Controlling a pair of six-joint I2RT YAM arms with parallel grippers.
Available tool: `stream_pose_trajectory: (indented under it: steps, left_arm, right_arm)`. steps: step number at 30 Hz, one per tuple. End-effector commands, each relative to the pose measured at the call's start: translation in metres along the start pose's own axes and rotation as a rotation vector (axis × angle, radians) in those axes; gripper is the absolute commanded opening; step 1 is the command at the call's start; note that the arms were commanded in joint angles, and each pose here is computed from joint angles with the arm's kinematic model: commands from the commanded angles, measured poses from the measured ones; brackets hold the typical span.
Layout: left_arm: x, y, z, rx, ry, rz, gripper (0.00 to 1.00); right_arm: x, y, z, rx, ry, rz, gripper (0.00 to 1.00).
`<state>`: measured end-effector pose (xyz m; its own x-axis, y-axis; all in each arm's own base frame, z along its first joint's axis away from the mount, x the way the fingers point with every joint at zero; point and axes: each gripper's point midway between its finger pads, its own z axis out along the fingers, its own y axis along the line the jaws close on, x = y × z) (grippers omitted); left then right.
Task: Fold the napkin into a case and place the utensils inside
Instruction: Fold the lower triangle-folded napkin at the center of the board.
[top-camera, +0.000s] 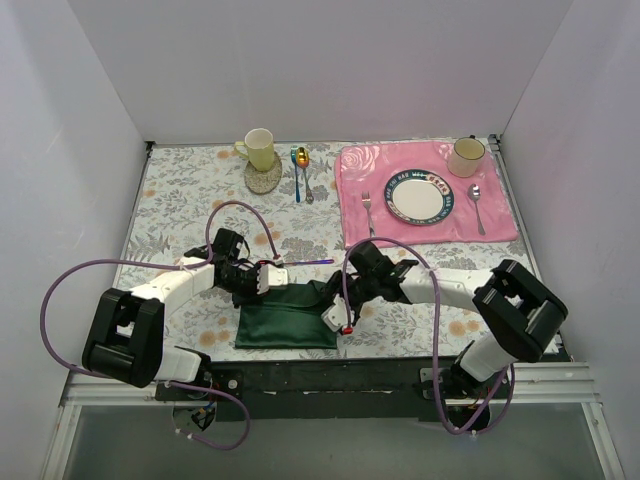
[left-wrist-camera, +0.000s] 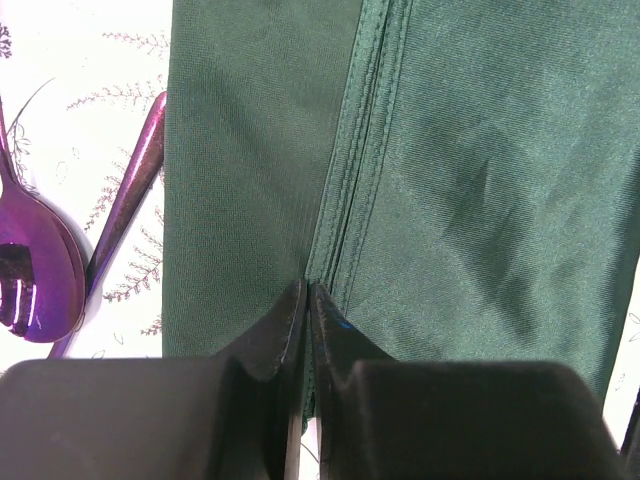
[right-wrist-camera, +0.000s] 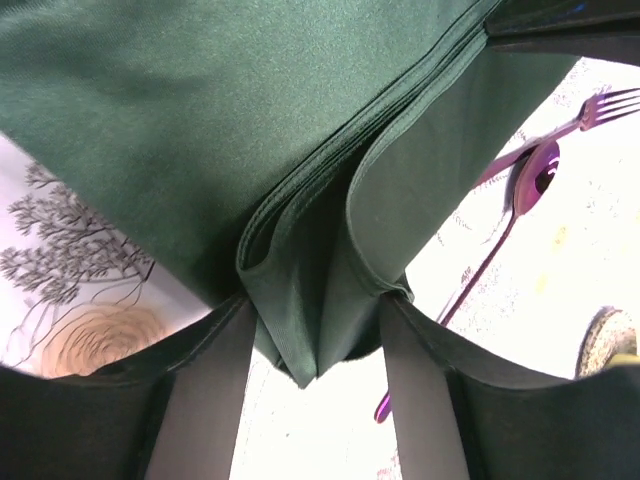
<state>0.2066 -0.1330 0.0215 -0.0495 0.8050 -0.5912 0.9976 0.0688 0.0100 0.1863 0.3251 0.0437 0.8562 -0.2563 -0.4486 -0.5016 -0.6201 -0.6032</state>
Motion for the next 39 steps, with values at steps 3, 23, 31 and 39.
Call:
stream_pose_trajectory:
  steps: [3,23,31,39]
  left_arm:
    - [0.008,-0.009,0.005,0.024,0.023,-0.03,0.0]
    - [0.001,-0.004,0.005,0.009,0.005,-0.043,0.0]
    - [-0.001,-0.005,0.004,0.006,-0.004,-0.051,0.0]
    - [0.0,-0.006,0.004,-0.002,-0.004,-0.054,0.0]
  right_arm:
    - [-0.02,0.005,-0.02,-0.03,-0.026,0.055,0.61]
    - [-0.016,-0.078,-0.047,0.106,-0.111,1.147,0.48]
    - [-0.006,-0.052,-0.025,0.088,-0.012,1.321,0.49]
    - [-0.003,-0.034,-0.005,0.061,0.089,1.362,0.48]
